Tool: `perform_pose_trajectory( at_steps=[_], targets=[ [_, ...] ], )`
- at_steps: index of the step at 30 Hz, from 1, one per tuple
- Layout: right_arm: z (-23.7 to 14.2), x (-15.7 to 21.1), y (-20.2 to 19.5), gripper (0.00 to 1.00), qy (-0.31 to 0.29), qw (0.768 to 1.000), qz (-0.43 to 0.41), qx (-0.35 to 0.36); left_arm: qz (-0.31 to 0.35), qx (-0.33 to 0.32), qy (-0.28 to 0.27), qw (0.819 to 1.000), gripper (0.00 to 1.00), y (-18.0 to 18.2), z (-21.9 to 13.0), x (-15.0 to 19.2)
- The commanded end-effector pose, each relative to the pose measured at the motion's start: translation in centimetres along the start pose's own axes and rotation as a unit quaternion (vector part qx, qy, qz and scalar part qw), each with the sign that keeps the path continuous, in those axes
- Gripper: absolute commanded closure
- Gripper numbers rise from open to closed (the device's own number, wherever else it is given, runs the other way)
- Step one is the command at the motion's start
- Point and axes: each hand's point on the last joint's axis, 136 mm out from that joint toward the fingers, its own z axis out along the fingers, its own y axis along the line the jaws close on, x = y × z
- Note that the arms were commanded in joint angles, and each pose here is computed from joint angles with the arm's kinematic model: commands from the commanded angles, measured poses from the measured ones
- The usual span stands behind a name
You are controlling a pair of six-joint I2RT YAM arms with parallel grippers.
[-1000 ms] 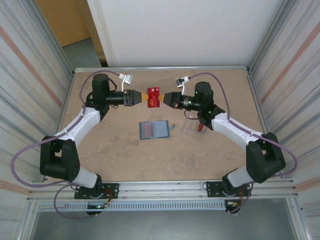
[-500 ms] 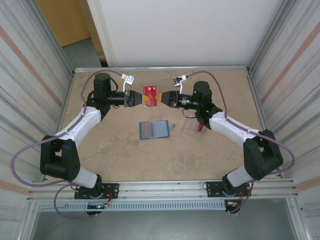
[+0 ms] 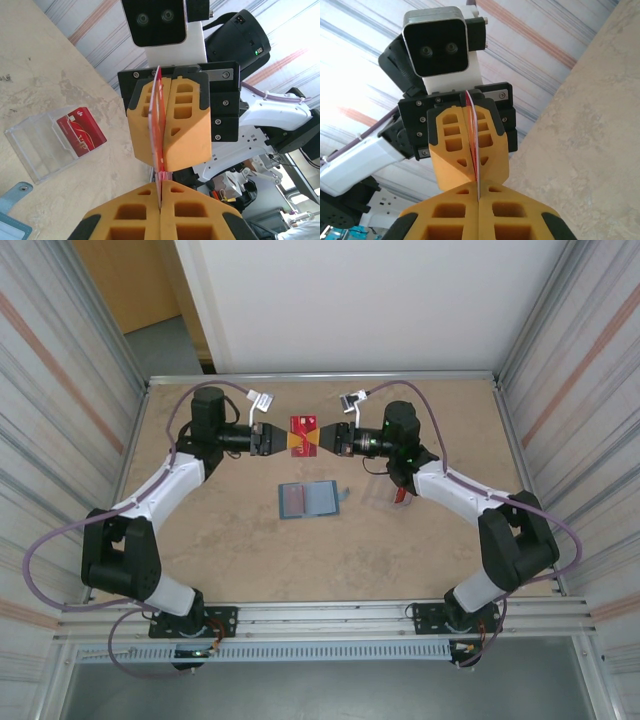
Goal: Put the credit cards into the card holder
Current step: Pick up the credit card from the storage box, then insert the credit card into the card slot.
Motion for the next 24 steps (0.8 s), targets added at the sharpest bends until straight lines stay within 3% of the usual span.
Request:
perform_pose_trajectory(
  at_steps=[1,4,8,11,14,19,24],
  targets=[
    [0.5,-0.4,1.3,1.0,0.01,1.0,-0.014,-0.025,0.017,0.01,0.005,1.0,0.95,-0.7,0.2,-0.5],
    [-0.6,-0.7,0.5,1.0,0.003,1.0,-0.009,-0.005,0.016,-0.011,-0.001,1.0,0.61,-0.6,-0.4,-0.6],
    [-2.8,0.1,-1.7,1.0,0.012,0.998,-0.012,0.058,0.001,-0.083,-0.015,0.996,0.57,0.8,-2.7,-0.1],
    [-4.1,2.2,-4.3,1.0,0.037,0.993,0.009,0.115,-0.045,-0.156,-0.014,0.987,0.66,3.1,-4.7,1.8],
    [-5.3,4.7,-7.0,1.0,0.069,0.984,0.036,0.163,-0.1,-0.195,0.013,0.976,1.0,5.5,-5.4,5.2],
    [-6.9,7.1,-12.2,1.0,0.085,0.962,0.094,0.24,-0.176,-0.242,0.017,0.954,1.0,10.8,-4.9,9.9],
    [-7.4,9.8,-15.6,1.0,0.133,0.933,0.126,0.311,-0.207,-0.274,0.074,0.936,1.0,13.9,-3.0,13.5]
  ],
)
